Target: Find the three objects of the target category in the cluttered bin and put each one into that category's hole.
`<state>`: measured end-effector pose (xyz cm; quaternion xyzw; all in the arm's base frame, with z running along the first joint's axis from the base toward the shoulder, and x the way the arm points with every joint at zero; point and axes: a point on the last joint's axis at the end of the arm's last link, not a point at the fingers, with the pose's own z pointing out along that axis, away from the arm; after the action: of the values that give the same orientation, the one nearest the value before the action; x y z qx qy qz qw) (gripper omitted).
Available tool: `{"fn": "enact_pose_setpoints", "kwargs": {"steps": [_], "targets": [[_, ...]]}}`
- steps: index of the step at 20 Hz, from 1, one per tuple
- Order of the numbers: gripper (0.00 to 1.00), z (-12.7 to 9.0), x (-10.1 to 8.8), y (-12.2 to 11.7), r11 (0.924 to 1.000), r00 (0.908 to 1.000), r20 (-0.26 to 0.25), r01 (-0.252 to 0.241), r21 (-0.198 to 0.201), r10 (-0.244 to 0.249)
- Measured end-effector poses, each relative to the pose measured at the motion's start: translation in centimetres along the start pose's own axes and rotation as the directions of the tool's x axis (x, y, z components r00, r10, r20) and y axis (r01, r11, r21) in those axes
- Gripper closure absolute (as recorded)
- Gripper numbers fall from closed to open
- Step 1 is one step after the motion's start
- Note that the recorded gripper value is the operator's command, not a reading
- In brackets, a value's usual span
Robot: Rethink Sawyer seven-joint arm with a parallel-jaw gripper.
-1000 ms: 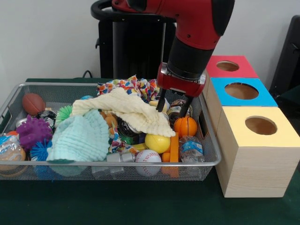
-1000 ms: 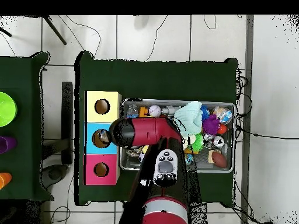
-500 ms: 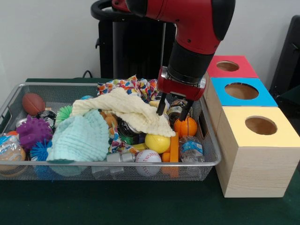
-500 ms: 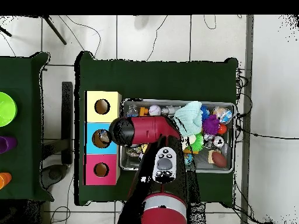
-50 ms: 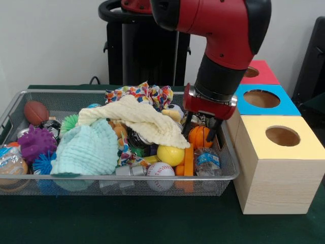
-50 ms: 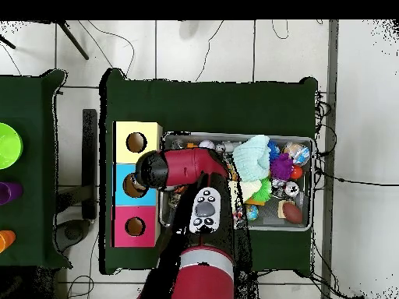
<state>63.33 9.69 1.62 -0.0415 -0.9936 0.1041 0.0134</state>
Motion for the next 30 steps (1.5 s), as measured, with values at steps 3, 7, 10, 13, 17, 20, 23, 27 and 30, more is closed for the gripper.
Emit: {"fn": "enact_pose_setpoints", "kwargs": {"steps": [3, 7, 10, 13, 17, 20, 23, 27, 30], "targets": [[0.00, 0.2, -0.7, 1.1, 0.9999, 0.9998, 0.016, 0.016, 0.001, -0.016], [0.00, 0.6, -1.5, 2.2, 0.9994, 0.9989, 0.033, 0.034, 0.005, -0.034], [0.00, 1.1, -1.6, 2.0, 0.9994, 0.9990, 0.030, 0.032, 0.012, -0.032], [0.00, 1.8, -1.6, 2.0, 0.9994, 0.9988, 0.035, 0.033, 0.012, -0.033], [0.00, 2.4, -1.8, 1.8, 0.9995, 0.9981, 0.054, 0.030, 0.007, -0.030], [0.00, 2.6, -2.0, 1.8, 0.9995, 0.9971, 0.069, 0.030, 0.005, -0.030], [0.00, 2.9, -2.2, 1.9, 0.9995, 0.9953, 0.092, 0.031, 0.000, -0.031], [0.00, 3.5, -2.2, 1.9, 0.9995, 0.9936, 0.109, 0.031, -0.005, -0.030], [0.00, 3.9, -2.3, 2.0, 0.9995, 0.9922, 0.121, 0.031, -0.010, -0.030]]}}
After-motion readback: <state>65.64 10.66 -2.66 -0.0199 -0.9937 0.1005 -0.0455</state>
